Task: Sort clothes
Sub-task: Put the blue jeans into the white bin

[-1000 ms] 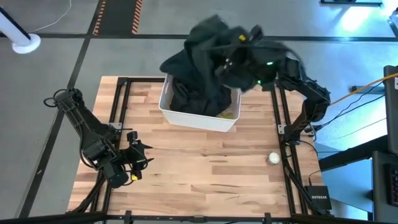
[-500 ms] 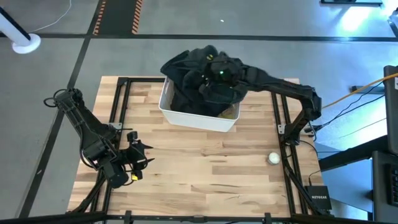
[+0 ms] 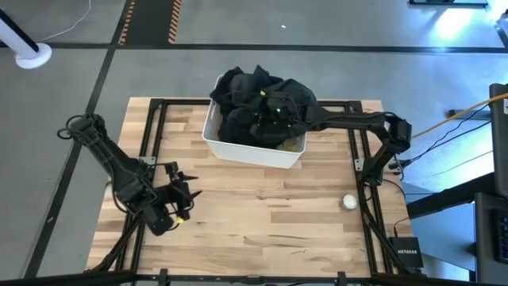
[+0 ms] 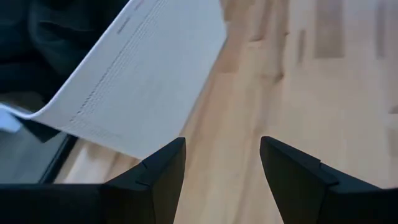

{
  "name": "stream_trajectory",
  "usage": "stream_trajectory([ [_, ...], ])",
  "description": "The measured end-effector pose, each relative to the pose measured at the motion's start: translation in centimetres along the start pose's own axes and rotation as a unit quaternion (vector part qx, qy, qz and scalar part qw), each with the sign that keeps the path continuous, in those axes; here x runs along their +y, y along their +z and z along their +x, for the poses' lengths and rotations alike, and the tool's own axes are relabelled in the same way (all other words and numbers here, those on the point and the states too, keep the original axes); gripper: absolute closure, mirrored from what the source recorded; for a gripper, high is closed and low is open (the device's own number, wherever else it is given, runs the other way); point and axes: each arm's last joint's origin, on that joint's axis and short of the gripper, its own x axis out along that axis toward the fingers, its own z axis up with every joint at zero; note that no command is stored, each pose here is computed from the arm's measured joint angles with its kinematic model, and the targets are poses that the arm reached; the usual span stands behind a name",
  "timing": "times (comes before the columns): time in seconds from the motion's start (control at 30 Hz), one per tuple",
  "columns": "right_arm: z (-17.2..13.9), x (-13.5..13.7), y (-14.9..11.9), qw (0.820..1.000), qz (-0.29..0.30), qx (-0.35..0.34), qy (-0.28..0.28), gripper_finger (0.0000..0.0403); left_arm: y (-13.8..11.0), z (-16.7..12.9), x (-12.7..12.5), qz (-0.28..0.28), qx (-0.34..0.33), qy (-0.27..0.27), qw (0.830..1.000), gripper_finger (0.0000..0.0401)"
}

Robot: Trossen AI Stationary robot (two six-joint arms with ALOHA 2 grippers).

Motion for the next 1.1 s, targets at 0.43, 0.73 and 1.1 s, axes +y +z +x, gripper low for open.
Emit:
stream_trajectory([
  [0.43, 2.0, 3.2, -4.2, 0.99, 0.023, 0.052, 0.132, 0.0247, 4.4, 4.0, 4.4, -0.016, -0.032, 0.016, 0.999, 0.0198],
  [0.73, -3.3, 5.0, 1.7, 0.995, -0.044, 0.034, 0.085, 0.0169, 7.8, 3.8, 10.5, -0.093, -0.115, 0.001, 0.989, 0.0198],
  [1.1, -10.0, 2.9, 9.2, 0.997, -0.058, 0.017, 0.052, 0.0164, 9.3, 6.8, 17.9, -0.113, -0.177, 0.082, 0.974, 0.0198],
])
